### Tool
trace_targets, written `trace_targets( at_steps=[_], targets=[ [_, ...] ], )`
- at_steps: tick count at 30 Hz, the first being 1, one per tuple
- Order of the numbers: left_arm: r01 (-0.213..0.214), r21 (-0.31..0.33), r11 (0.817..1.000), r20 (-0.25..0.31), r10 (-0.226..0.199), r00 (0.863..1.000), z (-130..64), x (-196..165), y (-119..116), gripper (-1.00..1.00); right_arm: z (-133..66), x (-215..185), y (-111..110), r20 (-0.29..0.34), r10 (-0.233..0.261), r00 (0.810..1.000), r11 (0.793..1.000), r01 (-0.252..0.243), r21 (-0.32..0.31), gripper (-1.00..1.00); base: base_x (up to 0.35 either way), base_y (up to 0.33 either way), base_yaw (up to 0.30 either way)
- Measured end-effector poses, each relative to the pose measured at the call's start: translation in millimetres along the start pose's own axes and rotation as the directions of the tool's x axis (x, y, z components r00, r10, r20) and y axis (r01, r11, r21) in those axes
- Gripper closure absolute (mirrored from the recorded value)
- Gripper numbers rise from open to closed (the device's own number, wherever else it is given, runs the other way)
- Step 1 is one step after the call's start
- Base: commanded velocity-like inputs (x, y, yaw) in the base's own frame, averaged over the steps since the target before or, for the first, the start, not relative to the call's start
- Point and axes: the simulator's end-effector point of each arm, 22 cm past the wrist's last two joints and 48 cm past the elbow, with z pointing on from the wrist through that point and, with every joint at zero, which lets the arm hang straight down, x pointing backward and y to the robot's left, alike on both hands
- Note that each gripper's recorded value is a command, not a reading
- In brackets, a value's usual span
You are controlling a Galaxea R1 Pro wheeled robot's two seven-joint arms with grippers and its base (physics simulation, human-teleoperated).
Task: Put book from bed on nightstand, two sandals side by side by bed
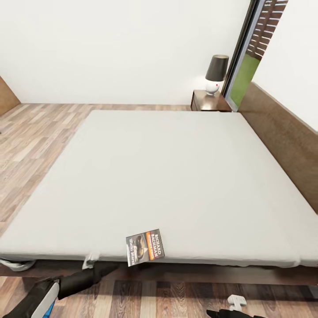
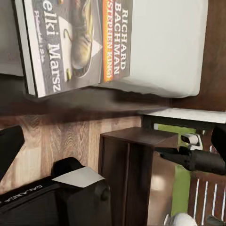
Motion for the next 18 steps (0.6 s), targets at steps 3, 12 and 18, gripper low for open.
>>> trace_targets(
  at_steps=[3, 12, 18],
  targets=[
    [-0.005, -0.047, 0.999, 0.030, 0.007, 1.000, -8.7, 14.8, 22.8, -1.00, -3.7, -0.3, 2.6, 0.000, 0.000, 1.000, 1.000, 0.000, -0.002, -1.00, 0.000, 0.000, 0.000],
    [-0.013, -0.129, 0.992, 0.063, 0.022, 0.998, -26.4, 40.1, 50.0, -1.00, -14.6, 0.9, 9.0, -0.001, 0.001, 1.000, 1.000, -0.001, -0.004, -1.00, 0.000, 0.000, 0.000],
    [-0.018, -0.165, 0.986, 0.072, 0.030, 0.997, -28.7, 42.7, 58.6, -1.00, -15.7, 0.7, 9.8, -0.001, 0.001, 1.000, 1.000, -0.001, -0.005, -1.00, 0.000, 0.000, 0.000]
  ],
)
